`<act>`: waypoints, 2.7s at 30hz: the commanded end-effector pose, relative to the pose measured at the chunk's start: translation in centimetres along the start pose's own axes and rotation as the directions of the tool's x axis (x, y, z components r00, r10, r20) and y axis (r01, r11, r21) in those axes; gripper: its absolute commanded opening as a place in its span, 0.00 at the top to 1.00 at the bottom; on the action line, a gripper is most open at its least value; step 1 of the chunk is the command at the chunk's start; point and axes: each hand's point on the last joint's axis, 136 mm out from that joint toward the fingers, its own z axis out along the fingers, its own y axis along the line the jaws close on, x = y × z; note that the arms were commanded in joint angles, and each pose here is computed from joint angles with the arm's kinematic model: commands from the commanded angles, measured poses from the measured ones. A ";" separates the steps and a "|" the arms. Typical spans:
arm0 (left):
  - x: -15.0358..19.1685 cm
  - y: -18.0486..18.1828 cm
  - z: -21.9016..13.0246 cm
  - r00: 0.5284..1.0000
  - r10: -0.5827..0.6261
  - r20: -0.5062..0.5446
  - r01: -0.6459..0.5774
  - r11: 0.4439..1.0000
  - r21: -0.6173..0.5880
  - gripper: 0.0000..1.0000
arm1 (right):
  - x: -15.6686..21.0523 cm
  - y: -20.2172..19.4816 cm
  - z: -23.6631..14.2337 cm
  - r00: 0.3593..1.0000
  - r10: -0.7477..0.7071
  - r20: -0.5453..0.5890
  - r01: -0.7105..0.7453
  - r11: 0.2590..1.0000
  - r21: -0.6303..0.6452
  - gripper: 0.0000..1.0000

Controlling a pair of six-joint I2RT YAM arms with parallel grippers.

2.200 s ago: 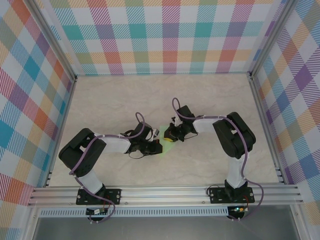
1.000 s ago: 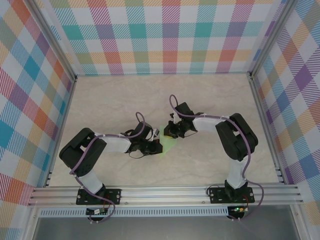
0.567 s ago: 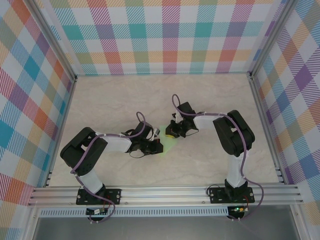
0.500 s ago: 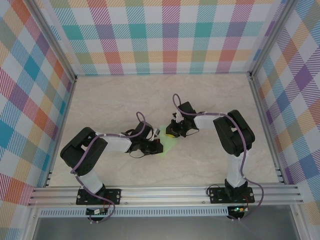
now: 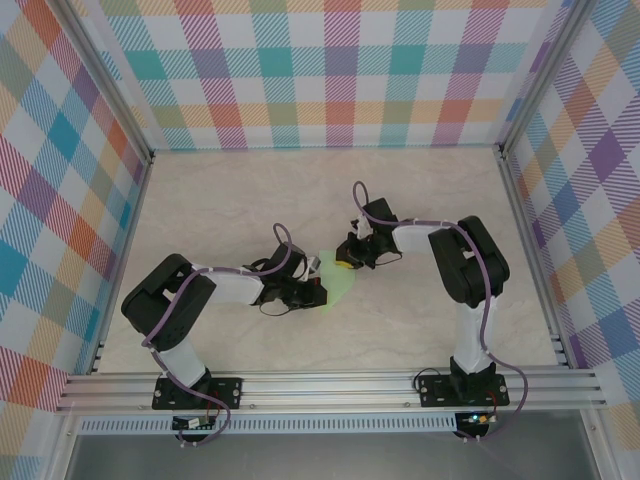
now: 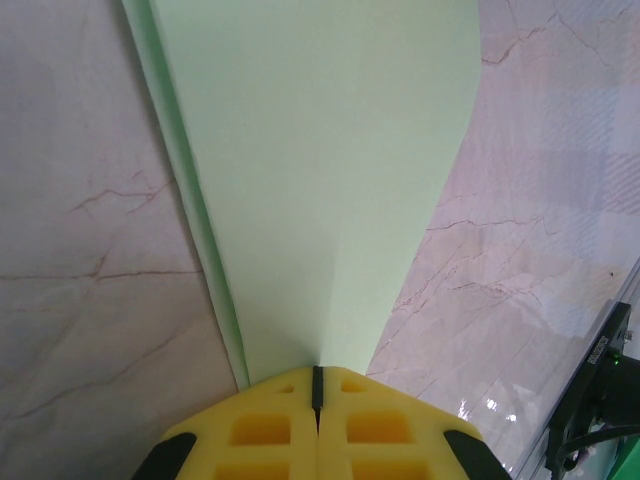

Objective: Fold a paper plane with a square sheet of paper (pick it up from the middle)
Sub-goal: Fourth fold the wing at the center of the table.

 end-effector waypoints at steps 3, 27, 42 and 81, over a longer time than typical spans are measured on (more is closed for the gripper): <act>5.5 7.6 0.6 0.984 -0.118 -0.134 0.080 0.962 -0.261 1.00 | -4.0 -1.8 -0.6 0.993 0.000 0.115 -0.006 0.999 0.049 0.91; 5.5 7.6 0.4 0.984 -0.117 -0.135 0.078 0.962 -0.263 1.00 | -7.4 -4.6 -1.3 0.981 0.060 0.182 -0.081 0.990 0.112 0.91; 5.4 7.5 0.4 0.984 -0.117 -0.132 0.079 0.962 -0.263 1.00 | -9.3 -5.1 -2.8 0.975 0.063 0.215 -0.085 0.992 0.096 0.90; 3.9 5.7 -0.1 0.991 -0.090 -0.104 0.065 0.971 -0.228 1.00 | 4.7 -1.5 2.3 0.997 -0.073 -0.030 0.077 0.985 0.156 1.00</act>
